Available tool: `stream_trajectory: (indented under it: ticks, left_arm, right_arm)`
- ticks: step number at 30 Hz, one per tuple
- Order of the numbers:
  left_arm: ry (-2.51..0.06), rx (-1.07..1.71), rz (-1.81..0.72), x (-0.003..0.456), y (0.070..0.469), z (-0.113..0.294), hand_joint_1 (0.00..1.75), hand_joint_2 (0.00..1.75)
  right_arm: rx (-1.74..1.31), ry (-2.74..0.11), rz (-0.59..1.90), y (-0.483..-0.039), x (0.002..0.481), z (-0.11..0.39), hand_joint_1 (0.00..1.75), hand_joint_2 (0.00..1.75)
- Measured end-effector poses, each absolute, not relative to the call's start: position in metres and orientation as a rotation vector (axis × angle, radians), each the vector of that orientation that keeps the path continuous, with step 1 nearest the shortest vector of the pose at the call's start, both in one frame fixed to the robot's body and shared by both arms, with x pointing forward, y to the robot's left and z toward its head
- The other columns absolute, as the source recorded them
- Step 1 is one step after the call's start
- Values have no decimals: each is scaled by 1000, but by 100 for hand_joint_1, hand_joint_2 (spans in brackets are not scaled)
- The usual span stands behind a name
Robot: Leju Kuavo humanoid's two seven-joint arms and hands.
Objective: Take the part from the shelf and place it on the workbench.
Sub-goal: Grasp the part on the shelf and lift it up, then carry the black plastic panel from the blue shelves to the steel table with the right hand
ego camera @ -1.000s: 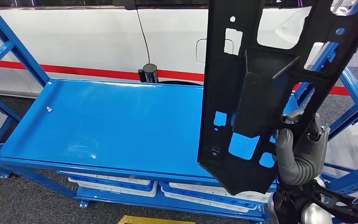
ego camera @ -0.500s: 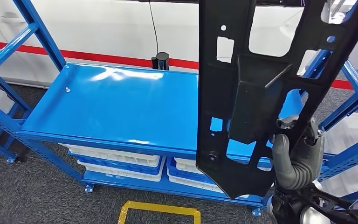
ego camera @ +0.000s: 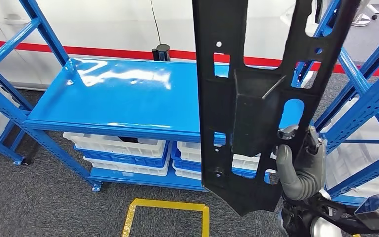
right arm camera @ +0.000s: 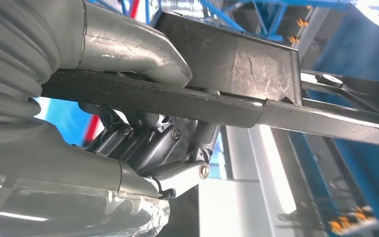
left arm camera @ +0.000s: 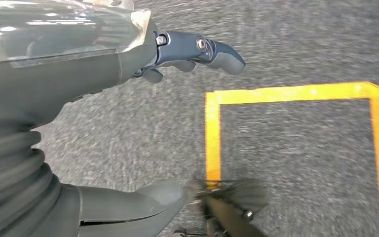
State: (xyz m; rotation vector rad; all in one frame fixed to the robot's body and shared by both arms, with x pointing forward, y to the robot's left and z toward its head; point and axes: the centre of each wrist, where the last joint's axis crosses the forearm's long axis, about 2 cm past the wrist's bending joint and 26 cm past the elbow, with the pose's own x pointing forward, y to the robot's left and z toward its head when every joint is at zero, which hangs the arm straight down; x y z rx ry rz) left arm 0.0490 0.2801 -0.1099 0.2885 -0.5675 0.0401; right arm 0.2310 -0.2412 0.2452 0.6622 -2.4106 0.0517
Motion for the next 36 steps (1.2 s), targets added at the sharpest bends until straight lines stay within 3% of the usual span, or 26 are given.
stream_trajectory:
  ticks: [13, 36]
  left_arm:
    - [-572, 294, 46, 47, 284, -110, 0, 175]
    - [-609, 318, -19, 42, 291, -111, 0, 175]
  right_arm:
    - [747, -2285, 83, -213, 228, 228, 175, 175]
    - [723, -2253, 85, -203, 226, 214, 175, 175]
